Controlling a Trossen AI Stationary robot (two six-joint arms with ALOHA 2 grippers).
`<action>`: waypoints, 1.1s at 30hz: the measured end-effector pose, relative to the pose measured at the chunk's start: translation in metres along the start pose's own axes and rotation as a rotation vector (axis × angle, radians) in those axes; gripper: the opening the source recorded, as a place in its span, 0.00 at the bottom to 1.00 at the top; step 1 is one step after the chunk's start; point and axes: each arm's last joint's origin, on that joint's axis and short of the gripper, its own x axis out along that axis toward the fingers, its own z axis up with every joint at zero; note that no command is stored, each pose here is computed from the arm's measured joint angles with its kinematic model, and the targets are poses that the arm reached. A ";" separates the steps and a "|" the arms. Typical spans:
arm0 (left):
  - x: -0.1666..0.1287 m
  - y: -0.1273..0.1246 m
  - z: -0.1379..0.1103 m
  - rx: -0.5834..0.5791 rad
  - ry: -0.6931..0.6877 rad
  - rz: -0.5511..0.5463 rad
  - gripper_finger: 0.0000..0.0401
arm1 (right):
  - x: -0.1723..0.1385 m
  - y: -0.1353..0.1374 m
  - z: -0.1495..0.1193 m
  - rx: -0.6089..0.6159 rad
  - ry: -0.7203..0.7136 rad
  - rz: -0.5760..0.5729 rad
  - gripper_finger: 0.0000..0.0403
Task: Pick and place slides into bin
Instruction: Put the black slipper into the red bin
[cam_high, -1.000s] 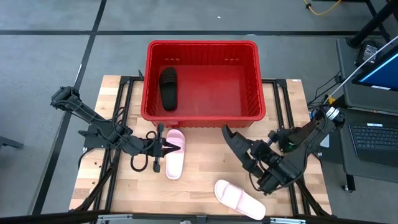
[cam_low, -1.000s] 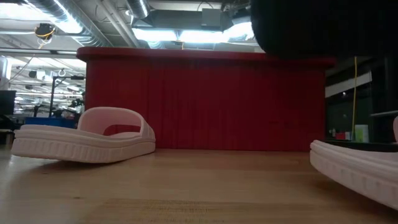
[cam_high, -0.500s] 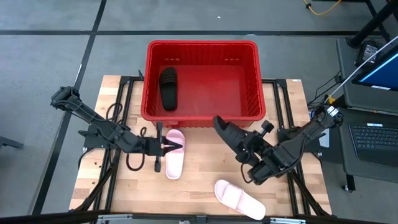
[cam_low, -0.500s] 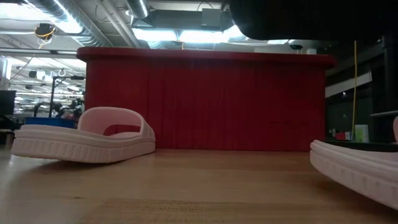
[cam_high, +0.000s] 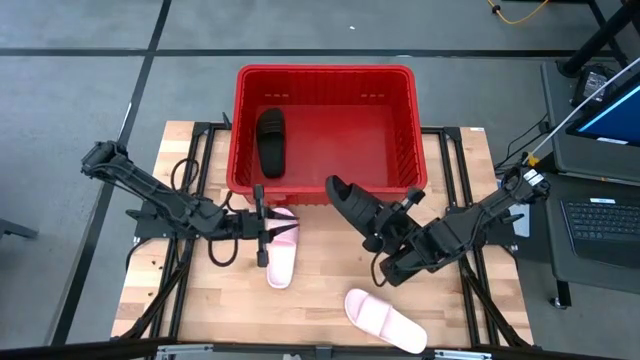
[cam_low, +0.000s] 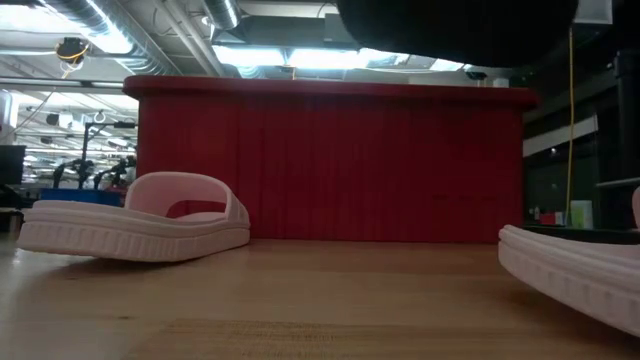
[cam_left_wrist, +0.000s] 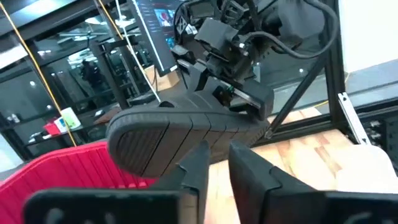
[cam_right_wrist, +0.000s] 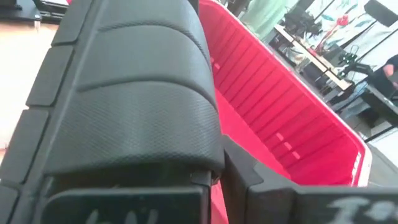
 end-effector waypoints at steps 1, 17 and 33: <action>0.002 -0.001 -0.001 0.007 -0.004 0.005 0.17 | 0.002 0.001 0.002 -0.007 -0.004 -0.001 0.04; 0.058 -0.025 0.024 0.210 0.008 0.138 0.41 | 0.026 0.004 0.035 -0.080 -0.104 -0.069 0.04; 0.107 -0.029 0.021 0.300 0.062 0.217 0.40 | 0.025 0.004 0.041 -0.054 -0.139 -0.108 0.04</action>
